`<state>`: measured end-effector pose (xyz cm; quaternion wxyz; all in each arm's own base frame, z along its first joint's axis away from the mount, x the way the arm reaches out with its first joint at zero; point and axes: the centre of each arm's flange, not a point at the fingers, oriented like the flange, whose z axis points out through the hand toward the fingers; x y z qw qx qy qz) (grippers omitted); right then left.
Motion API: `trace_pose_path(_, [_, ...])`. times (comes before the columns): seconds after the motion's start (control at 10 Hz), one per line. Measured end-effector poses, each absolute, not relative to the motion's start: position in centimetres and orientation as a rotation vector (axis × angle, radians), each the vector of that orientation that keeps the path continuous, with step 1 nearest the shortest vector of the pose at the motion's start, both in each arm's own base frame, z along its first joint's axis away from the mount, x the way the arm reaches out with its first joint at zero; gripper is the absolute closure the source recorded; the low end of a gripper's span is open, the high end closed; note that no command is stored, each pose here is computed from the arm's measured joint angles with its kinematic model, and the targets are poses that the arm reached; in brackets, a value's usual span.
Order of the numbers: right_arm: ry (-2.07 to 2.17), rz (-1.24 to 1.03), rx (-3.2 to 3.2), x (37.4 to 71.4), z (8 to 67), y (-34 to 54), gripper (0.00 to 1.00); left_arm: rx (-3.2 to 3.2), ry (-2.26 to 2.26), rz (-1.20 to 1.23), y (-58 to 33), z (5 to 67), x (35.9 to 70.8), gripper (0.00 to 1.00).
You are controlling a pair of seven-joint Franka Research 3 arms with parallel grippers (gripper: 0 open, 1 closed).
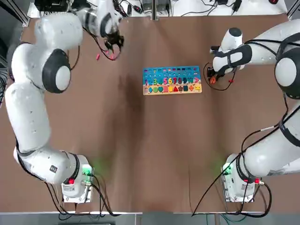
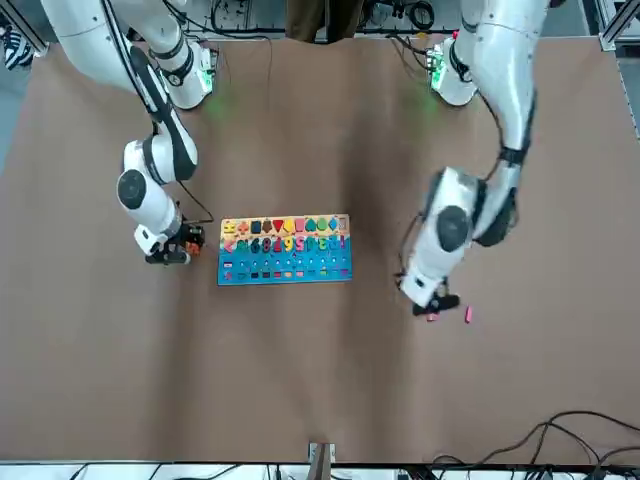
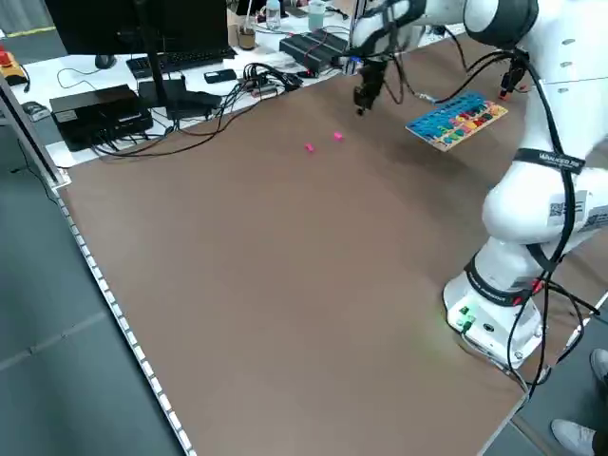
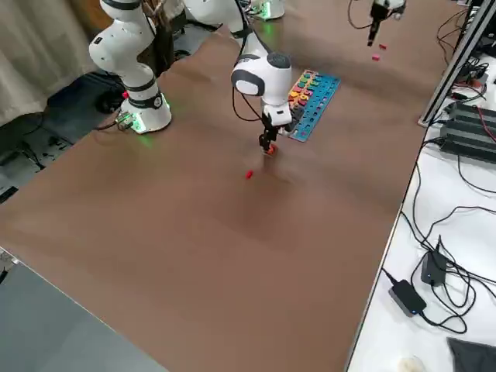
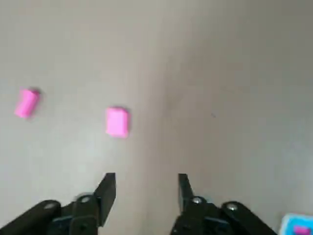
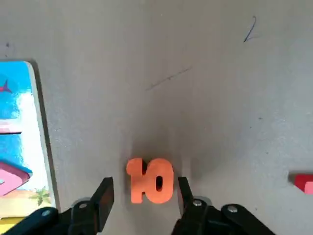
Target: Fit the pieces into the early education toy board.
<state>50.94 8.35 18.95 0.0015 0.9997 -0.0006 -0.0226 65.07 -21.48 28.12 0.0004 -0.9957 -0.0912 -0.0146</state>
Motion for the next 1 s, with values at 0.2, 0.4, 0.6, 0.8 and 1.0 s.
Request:
trace_pose_path(0.2, [-0.006,-0.039,3.142,51.2,18.9,8.3,0.39,-3.122,-0.256,-0.018,-16.8,26.6,66.6,0.31])
trace_pose_path(0.4, [-0.012,-0.041,3.143,51.1,18.4,8.1,0.39,-3.111,-0.229,0.048,-16.0,23.2,66.6,0.32])
trace_pose_path(0.6, [-0.013,-0.046,3.142,51.1,18.2,8.0,0.39,-3.111,-0.209,0.070,-17.3,21.4,66.7,0.32])
trace_pose_path(0.8, [-0.018,-0.051,3.142,51.0,18.1,7.9,0.39,-3.112,-0.207,0.066,-17.8,20.1,67.4,0.34])
trace_pose_path(1.0, [-0.018,-0.057,3.141,51.0,17.9,7.9,0.40,-3.112,-0.214,0.064,-17.4,19.0,67.7,0.35])
